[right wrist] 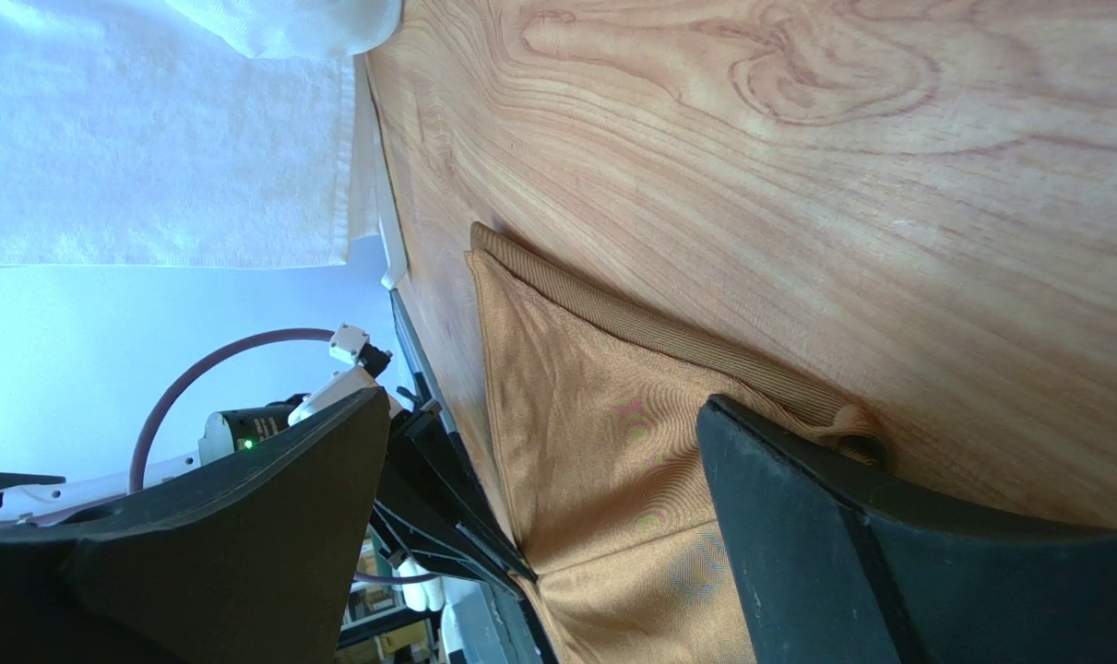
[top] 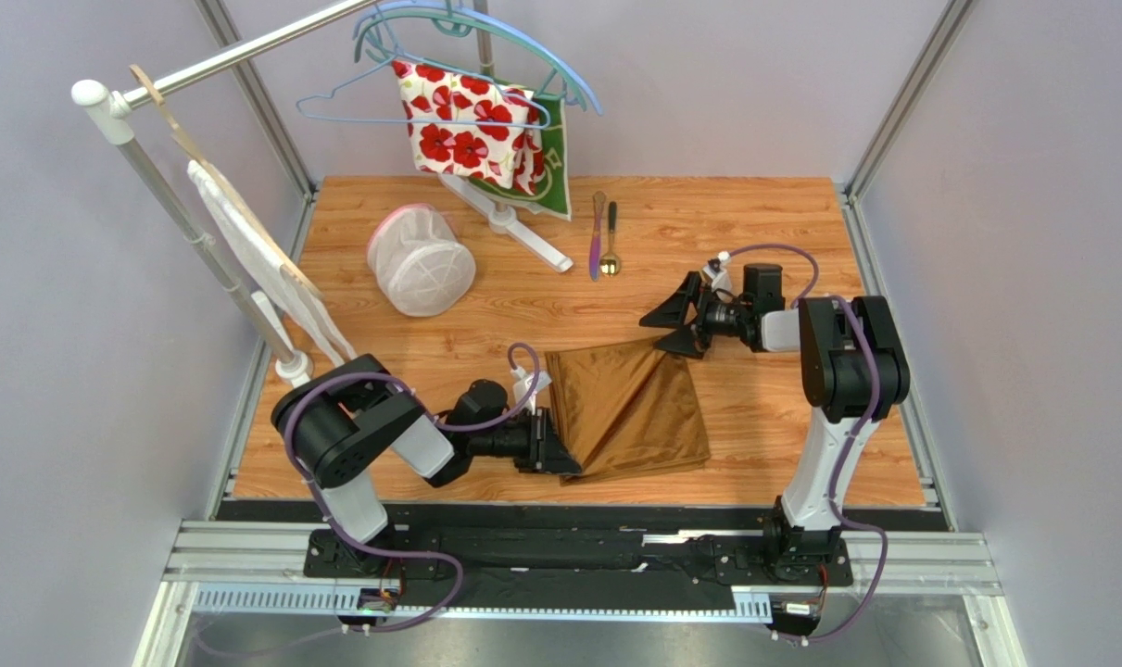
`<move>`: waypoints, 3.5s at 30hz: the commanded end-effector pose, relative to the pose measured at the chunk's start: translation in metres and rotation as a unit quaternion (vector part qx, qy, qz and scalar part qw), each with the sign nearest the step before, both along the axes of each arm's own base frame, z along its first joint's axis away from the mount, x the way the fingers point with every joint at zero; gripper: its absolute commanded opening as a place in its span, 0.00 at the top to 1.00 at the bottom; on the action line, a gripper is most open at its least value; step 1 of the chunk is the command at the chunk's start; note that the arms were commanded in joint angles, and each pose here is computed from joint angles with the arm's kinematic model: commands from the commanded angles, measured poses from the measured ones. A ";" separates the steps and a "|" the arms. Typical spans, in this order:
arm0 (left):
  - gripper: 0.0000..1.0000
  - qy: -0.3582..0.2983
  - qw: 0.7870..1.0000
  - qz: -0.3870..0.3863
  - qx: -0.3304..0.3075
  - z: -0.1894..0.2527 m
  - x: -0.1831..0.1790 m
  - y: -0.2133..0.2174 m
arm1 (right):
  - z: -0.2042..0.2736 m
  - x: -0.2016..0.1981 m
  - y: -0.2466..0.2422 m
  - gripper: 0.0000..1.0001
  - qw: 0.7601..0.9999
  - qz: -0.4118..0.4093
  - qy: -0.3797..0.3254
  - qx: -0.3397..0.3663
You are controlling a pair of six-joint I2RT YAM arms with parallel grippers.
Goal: Fold the napkin into a case and place the utensils inside
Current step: Smooth out the upper triangle-folded napkin at the center of the board, then pick up the upper triangle-folded napkin from the center of the board.
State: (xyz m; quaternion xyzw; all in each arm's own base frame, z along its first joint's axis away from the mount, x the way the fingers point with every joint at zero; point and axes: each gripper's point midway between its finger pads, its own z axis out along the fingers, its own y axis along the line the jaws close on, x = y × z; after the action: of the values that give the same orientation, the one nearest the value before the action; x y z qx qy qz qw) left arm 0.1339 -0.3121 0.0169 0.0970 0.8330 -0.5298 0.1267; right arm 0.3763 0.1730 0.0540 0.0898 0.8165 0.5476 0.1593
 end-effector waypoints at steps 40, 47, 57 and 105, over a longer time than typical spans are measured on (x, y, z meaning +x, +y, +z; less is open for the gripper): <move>0.30 -0.041 0.950 0.181 0.250 0.071 0.118 0.075 | 0.071 -0.015 -0.008 0.08 0.941 -0.011 -0.058 -0.333; 0.34 -0.066 0.920 0.195 0.334 0.071 0.182 0.064 | 0.097 -0.078 -0.011 0.08 0.916 -0.025 -0.093 -0.388; 0.34 -0.057 0.914 0.183 0.359 0.037 0.200 0.046 | 0.090 -0.144 0.017 0.09 0.912 0.032 -0.128 -0.387; 1.00 -0.051 0.926 0.183 0.326 -0.009 0.208 0.032 | -0.023 -0.223 0.143 0.56 0.786 0.156 -0.151 -0.579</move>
State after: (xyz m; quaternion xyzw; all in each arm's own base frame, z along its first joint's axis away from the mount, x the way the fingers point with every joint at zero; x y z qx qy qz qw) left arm 0.3577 -0.2895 0.0221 0.0010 0.9460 -0.2038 0.2522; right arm 0.1476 0.3125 0.0343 -0.2436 0.9493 0.0066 0.1987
